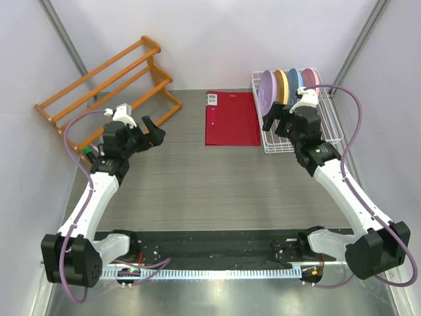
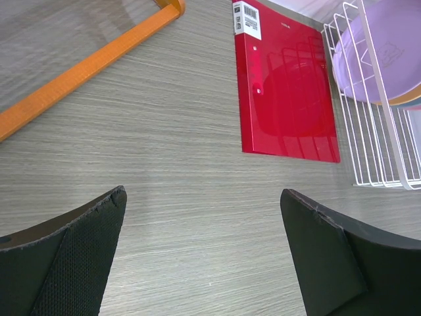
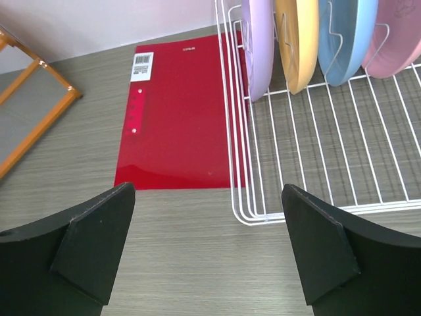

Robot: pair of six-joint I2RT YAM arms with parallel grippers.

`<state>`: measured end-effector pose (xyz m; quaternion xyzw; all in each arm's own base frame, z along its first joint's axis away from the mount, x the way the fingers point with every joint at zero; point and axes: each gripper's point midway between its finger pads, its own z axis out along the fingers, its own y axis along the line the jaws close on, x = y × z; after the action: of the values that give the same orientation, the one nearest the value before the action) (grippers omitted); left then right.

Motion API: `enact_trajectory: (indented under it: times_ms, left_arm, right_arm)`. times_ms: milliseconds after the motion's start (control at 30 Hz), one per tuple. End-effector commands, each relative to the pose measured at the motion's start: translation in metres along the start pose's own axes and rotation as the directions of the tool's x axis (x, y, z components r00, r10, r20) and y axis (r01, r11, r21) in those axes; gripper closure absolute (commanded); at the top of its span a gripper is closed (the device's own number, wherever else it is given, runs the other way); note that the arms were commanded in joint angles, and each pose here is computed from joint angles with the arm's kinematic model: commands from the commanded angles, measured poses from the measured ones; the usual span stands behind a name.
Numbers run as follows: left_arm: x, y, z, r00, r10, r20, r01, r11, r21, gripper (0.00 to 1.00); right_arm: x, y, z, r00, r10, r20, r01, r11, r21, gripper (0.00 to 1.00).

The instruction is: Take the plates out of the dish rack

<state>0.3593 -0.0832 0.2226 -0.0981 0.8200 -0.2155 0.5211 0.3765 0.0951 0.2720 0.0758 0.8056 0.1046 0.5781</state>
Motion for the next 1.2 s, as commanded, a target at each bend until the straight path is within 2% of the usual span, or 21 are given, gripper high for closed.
enact_trajectory:
  times_ms: [0,100,267,333,367,400,500,533,567,633,700,733,767,833,867,1167]
  left_arm:
    - [-0.021,-0.010,-0.004,0.999,-0.011,0.042,0.010,1.000,0.017,0.01]
    - [-0.024,-0.009,-0.001,0.999,-0.029,0.046,0.029,1.000,0.005,0.01]
    - [-0.018,-0.010,0.008,0.999,-0.031,0.015,0.030,0.999,0.018,0.00]
    - [-0.013,-0.011,0.013,1.000,-0.024,-0.019,0.025,0.999,0.028,0.01]
    - [-0.011,-0.011,0.015,0.999,-0.024,-0.026,0.025,0.999,0.034,0.01]
    - [-0.009,-0.010,0.017,0.999,-0.022,-0.032,0.024,0.999,0.037,0.01]
    - [-0.006,-0.008,0.023,0.999,-0.032,-0.018,0.033,0.998,0.044,0.00]
    - [-0.007,-0.007,0.024,1.000,-0.031,-0.007,0.031,0.999,0.041,0.00]
    - [-0.011,-0.004,0.024,0.999,-0.030,0.020,0.029,0.999,0.021,0.01]
    - [-0.013,0.001,0.024,0.999,-0.021,0.039,0.021,1.000,-0.003,0.00]
    - [-0.016,0.007,0.024,0.998,-0.011,0.058,0.013,0.999,-0.035,0.01]
    - [-0.016,0.008,0.023,0.998,-0.007,0.064,0.010,0.999,-0.040,0.00]
    - [-0.017,0.013,0.023,0.997,-0.004,0.074,0.009,0.998,-0.064,0.00]
    - [-0.016,0.016,0.022,0.997,0.009,0.079,-0.002,0.997,-0.082,0.00]
    - [-0.014,0.018,0.023,0.997,0.012,0.076,-0.005,0.996,-0.090,0.00]
    - [-0.005,0.021,0.024,0.999,0.022,0.049,-0.017,0.995,-0.095,0.01]
  right_arm:
    - [-0.036,0.018,-0.011,0.993,0.067,0.102,-0.059,0.995,-0.074,0.00]
    - [-0.040,0.053,-0.030,0.992,0.013,0.125,0.024,0.956,-0.293,0.00]
    - [-0.038,0.052,-0.028,0.952,0.138,0.273,-0.035,0.936,-0.350,0.00]
    - [-0.035,0.039,-0.007,0.959,0.113,0.260,-0.043,0.965,-0.259,0.00]
    - [-0.046,0.038,0.000,0.971,0.057,0.234,-0.008,0.979,-0.205,0.00]
    - [-0.035,0.029,0.024,0.984,0.001,0.176,0.022,0.992,-0.126,0.00]
    - [-0.057,0.025,0.045,0.986,-0.086,0.141,0.090,0.996,-0.023,0.00]
    - [-0.049,0.021,0.061,0.988,-0.107,0.111,0.107,0.994,0.007,0.00]
    - [-0.064,0.024,0.065,0.984,-0.115,0.137,0.113,0.993,0.020,0.00]
    - [-0.055,0.016,0.088,0.982,-0.169,0.086,0.162,0.984,0.079,0.00]
    - [-0.076,0.018,0.098,0.977,-0.181,0.114,0.169,0.979,0.113,0.01]
    - [-0.060,0.009,0.115,0.977,-0.205,0.054,0.194,0.968,0.161,0.03]
    - [-0.081,0.016,0.119,0.975,-0.207,0.084,0.191,0.967,0.167,0.06]
    - [-0.090,0.019,0.130,0.970,-0.234,0.068,0.219,0.959,0.181,0.09]
    - [-0.078,0.017,0.145,0.968,-0.250,0.034,0.240,0.953,0.184,0.16]
    - [-0.072,0.001,0.181,0.953,-0.303,-0.025,0.297,0.906,0.301,0.28]
